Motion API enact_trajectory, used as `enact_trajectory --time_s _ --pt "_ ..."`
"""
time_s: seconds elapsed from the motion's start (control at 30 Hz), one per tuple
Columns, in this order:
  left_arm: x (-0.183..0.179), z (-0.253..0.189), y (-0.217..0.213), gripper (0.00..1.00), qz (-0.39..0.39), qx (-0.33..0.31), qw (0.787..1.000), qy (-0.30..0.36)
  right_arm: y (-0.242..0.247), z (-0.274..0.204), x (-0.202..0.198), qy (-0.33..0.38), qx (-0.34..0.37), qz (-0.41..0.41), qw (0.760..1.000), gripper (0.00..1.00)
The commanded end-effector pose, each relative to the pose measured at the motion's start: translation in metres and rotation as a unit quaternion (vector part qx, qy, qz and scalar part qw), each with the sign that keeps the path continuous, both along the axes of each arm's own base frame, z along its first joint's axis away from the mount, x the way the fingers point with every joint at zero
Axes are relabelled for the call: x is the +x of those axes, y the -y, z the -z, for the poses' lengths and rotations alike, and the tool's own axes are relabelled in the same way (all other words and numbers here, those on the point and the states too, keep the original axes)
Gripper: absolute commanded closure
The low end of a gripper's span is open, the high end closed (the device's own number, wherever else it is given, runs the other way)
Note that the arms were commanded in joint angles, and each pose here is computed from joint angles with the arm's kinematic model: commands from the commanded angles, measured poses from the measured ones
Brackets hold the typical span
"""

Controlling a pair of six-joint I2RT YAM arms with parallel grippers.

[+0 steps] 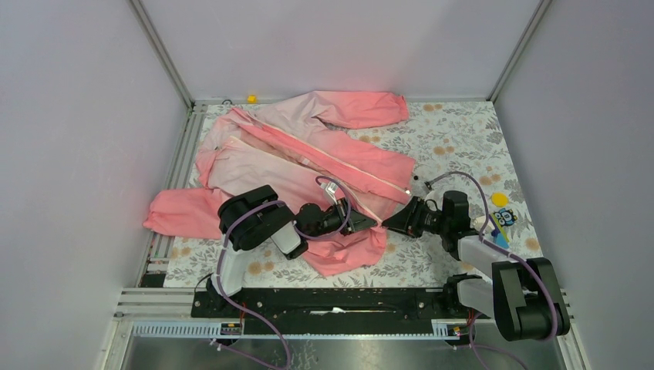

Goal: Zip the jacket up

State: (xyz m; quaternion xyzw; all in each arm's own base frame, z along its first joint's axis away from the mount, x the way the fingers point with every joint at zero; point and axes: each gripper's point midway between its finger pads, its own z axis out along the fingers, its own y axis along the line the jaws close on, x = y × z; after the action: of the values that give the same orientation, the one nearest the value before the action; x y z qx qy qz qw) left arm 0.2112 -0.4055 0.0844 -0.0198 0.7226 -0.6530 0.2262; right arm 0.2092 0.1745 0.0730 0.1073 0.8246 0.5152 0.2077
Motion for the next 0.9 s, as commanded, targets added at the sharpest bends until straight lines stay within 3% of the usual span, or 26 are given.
enact_trajectory --time_s 0.0,0.2,0.37,0.63,0.7,0.8,0.87 --pt "-0.006 -0.044 0.007 0.75 0.019 -0.069 0.996 0.052 -0.007 -0.009 0.001 0.032 0.01 -0.021 0.999 0.68" --pt "-0.007 -0.044 0.008 0.65 0.02 -0.074 0.996 0.037 -0.01 -0.005 0.001 0.031 0.016 -0.018 0.999 0.88" --pt "-0.014 -0.041 0.013 0.62 0.027 -0.077 0.997 0.011 -0.008 -0.003 0.005 0.038 0.008 -0.004 0.999 0.93" --pt "-0.02 -0.027 0.014 0.81 0.029 -0.065 0.997 -0.008 -0.004 -0.007 0.012 0.046 -0.003 0.023 0.999 0.95" --pt "-0.021 -0.024 0.013 0.87 0.03 -0.062 0.998 -0.006 0.004 -0.004 0.022 0.043 -0.035 0.05 0.997 0.86" --pt "-0.02 -0.02 0.011 0.93 0.026 -0.055 0.998 -0.006 0.038 0.01 0.046 0.009 -0.142 0.133 0.981 0.56" --pt "-0.02 -0.016 0.01 0.95 0.024 -0.048 0.999 -0.007 0.065 0.011 0.061 -0.016 -0.185 0.202 0.962 0.45"
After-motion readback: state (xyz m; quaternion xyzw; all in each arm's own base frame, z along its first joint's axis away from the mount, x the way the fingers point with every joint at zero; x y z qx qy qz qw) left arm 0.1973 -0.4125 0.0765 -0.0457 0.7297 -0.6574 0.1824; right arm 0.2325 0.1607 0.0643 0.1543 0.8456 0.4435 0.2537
